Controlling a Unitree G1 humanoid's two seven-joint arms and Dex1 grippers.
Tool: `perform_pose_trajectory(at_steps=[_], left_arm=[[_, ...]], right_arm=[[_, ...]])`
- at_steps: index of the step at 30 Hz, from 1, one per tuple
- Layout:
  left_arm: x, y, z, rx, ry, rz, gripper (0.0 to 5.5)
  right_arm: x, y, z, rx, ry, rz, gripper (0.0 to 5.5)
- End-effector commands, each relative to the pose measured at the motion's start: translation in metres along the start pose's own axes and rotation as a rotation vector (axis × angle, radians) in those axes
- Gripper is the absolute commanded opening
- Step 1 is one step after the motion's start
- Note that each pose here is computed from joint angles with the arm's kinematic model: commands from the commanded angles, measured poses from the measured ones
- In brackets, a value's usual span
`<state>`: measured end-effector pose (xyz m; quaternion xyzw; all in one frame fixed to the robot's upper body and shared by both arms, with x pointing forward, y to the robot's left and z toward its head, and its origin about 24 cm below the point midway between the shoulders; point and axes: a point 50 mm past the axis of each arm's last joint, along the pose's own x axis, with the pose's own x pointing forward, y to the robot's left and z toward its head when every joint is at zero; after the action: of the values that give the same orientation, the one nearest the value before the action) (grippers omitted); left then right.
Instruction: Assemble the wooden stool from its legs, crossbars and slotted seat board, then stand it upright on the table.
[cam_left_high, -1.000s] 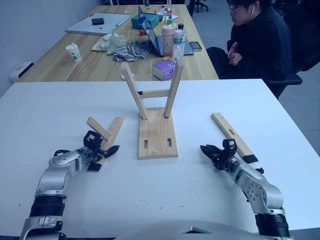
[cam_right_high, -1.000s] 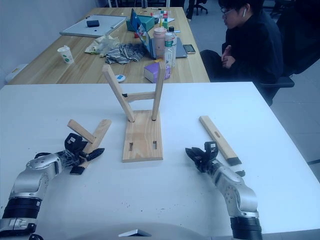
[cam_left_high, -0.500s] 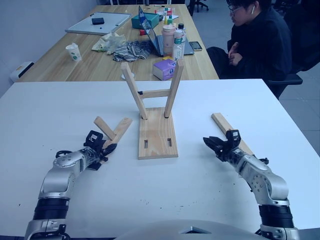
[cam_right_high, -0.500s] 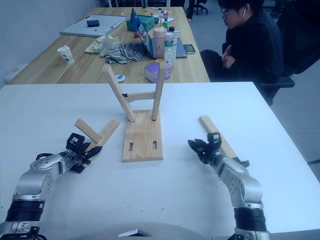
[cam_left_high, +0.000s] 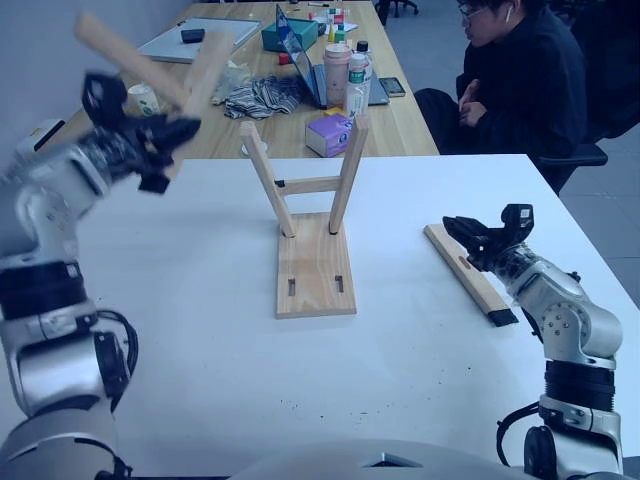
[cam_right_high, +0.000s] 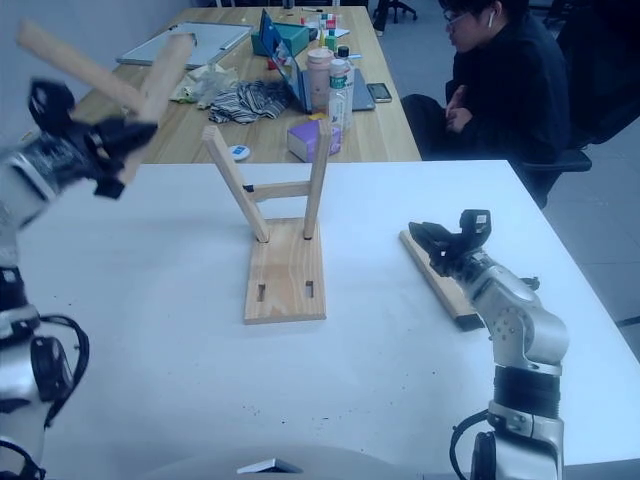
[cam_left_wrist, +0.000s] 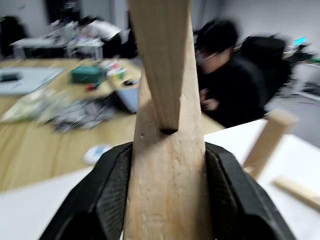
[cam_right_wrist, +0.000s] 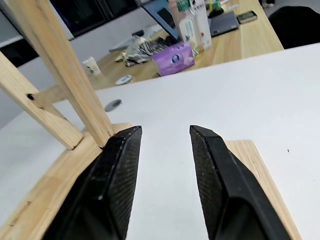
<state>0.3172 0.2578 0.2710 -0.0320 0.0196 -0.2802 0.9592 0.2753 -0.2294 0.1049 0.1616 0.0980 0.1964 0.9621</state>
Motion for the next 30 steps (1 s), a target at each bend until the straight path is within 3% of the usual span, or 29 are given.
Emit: perform_pose_trajectory(at_steps=[1,3,7,11,18,23,29,30], left_arm=[[0.005,-0.027,0.038,-0.036,-0.013,-0.186,2.01],[0.018,-0.052,0.037,-0.111,0.037,-0.342,2.01],[0.032,-0.087,0.025,-0.25,0.133,-0.553,2.0],[0.045,-0.11,0.005,-0.365,0.223,-0.688,2.0],[0.052,-0.131,-0.007,-0.487,0.246,-0.868,2.0],[0.055,-0.141,-0.01,-0.512,0.257,-0.918,2.0],[0.055,-0.146,-0.013,-0.527,0.265,-0.933,2.0],[0.055,-0.146,-0.013,-0.53,0.265,-0.933,2.0]], right_arm=[[-0.007,0.004,0.023,0.035,-0.056,0.047,1.76],[-0.009,0.017,0.038,0.073,-0.092,0.158,1.76],[-0.011,0.057,0.06,0.175,-0.153,0.467,2.35],[-0.006,0.094,0.06,0.311,-0.17,0.689,3.21],[0.004,0.118,0.066,0.595,-0.259,0.85,4.49],[0.01,0.128,0.071,0.687,-0.278,0.89,5.39],[0.017,0.138,0.074,0.691,-0.271,0.892,5.4],[0.018,0.139,0.073,0.694,-0.27,0.889,5.17]])
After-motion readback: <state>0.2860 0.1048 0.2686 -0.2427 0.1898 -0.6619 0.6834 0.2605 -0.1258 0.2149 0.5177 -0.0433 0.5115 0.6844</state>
